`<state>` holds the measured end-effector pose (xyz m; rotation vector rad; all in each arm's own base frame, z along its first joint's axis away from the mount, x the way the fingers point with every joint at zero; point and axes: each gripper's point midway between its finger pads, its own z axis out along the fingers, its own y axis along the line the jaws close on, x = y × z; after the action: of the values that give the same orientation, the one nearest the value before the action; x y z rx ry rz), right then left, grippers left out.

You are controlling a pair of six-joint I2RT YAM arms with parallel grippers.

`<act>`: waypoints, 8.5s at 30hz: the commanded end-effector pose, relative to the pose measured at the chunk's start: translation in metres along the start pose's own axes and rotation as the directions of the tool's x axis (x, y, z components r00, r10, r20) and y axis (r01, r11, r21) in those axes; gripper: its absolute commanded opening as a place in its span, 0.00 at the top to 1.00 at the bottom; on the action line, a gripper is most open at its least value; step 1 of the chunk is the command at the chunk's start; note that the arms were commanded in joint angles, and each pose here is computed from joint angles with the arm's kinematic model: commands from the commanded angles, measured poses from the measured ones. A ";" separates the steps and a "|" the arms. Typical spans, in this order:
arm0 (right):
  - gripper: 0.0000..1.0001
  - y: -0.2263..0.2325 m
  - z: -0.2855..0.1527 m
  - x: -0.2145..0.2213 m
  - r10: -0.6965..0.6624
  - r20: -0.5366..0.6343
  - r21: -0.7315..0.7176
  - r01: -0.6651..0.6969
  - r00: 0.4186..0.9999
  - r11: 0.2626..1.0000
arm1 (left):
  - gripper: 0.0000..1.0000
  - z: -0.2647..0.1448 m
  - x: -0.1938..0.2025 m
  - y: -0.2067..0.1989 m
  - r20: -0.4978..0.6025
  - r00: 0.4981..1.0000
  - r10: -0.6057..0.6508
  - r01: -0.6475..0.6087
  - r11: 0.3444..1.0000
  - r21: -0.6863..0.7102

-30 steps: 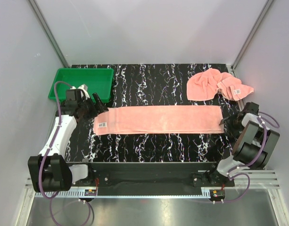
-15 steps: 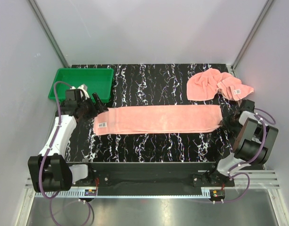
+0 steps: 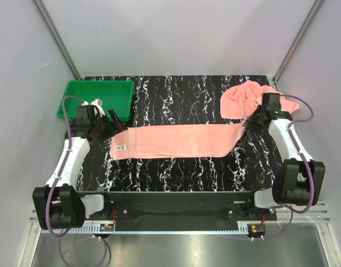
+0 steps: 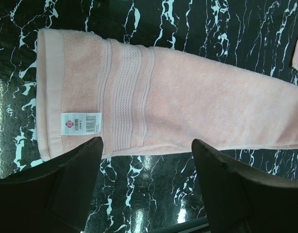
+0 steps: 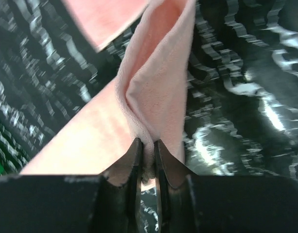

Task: Roll the towels
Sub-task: Fold the towel, then roll the towel

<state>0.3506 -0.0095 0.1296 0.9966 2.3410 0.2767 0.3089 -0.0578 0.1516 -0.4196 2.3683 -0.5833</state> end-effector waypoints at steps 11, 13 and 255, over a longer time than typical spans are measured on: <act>1.00 0.188 -0.030 0.109 -0.347 -0.044 -0.246 0.326 0.937 0.913 | 0.20 -0.022 -0.015 -0.059 0.083 0.993 0.084 -0.093 0.989 0.117; 1.00 0.216 -0.034 0.135 -0.395 -0.051 -0.287 0.365 0.917 0.886 | 0.20 -0.035 -0.024 -0.058 0.121 0.987 0.101 -0.111 0.991 0.081; 0.04 0.037 -0.129 0.050 -0.307 0.150 -0.104 0.323 0.940 0.941 | 0.22 0.066 0.285 -0.228 -0.087 0.427 0.900 -0.904 0.426 -0.035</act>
<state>0.2623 0.0525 0.2232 0.5830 2.2999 0.1777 0.1688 -0.3926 0.0782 0.9127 2.2661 0.0052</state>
